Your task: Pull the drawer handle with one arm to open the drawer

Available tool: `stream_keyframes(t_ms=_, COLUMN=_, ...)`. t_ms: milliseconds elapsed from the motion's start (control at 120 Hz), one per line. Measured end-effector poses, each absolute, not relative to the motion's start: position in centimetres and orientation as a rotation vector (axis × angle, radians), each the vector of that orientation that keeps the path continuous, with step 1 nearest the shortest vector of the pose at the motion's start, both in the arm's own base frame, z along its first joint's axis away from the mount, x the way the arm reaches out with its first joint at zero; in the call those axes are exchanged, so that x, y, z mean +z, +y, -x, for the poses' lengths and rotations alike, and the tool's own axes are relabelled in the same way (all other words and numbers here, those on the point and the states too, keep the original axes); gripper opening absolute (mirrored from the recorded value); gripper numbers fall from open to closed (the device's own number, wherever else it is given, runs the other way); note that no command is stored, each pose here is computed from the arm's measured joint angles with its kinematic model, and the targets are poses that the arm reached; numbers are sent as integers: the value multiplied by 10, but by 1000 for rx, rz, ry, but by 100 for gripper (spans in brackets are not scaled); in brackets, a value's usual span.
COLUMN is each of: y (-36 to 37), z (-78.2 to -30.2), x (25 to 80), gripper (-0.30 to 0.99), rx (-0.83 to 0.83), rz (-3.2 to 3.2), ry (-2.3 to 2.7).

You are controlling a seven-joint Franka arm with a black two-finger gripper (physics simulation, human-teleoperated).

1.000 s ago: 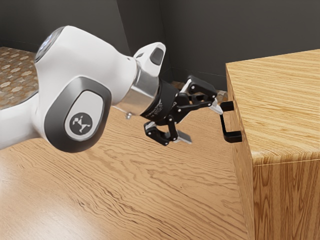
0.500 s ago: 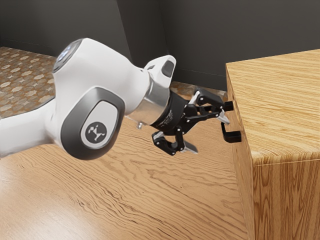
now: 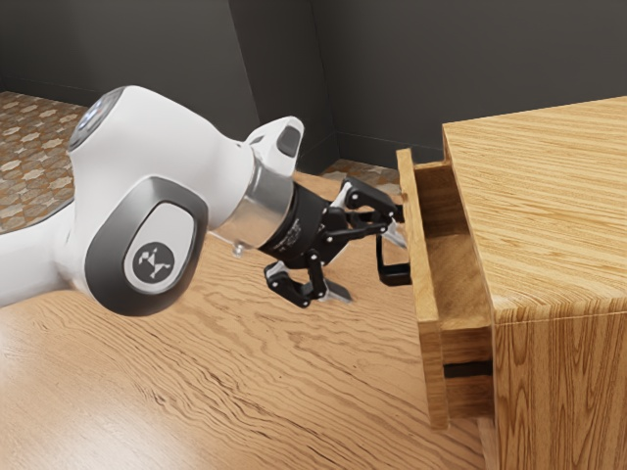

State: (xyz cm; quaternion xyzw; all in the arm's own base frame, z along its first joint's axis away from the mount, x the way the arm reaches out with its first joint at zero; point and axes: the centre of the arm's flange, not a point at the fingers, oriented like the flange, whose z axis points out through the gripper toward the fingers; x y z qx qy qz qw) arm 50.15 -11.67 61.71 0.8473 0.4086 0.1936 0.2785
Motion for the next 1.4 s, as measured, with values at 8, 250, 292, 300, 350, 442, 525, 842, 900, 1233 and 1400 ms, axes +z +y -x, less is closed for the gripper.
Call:
stream_keyframes(t_ms=8, y=-116, z=-501, x=617, gripper=69, rx=520, rz=-2273, ry=1097)
stream_keyframes(t_ms=250, y=-95, z=-485, x=613, gripper=69, rx=514, rz=-2255, ry=1136)
stream_keyframes(t_ms=292, y=-90, z=-483, x=611, gripper=69, rx=513, rz=-2251, ry=1145)
stream_keyframes(t_ms=300, y=-89, z=-482, x=611, gripper=69, rx=513, rz=-2250, ry=1146)
stream_keyframes(t_ms=350, y=-83, z=-478, x=611, gripper=69, rx=515, rz=-2244, ry=1155)
stream_keyframes(t_ms=442, y=-70, z=-469, x=611, gripper=69, rx=516, rz=-2229, ry=1175)
stream_keyframes(t_ms=525, y=-59, z=-463, x=609, gripper=69, rx=514, rz=-2215, ry=1194)
stream_keyframes(t_ms=842, y=-32, z=-439, x=608, gripper=69, rx=514, rz=-2175, ry=1231)
stream_keyframes(t_ms=900, y=-27, z=-431, x=605, gripper=69, rx=509, rz=-2164, ry=1238)
stream_keyframes(t_ms=1233, y=16, z=-396, x=601, gripper=69, rx=520, rz=-2093, ry=1296)
stream_keyframes(t_ms=1400, y=40, z=-367, x=621, gripper=69, rx=574, rz=-2048, ry=1307)
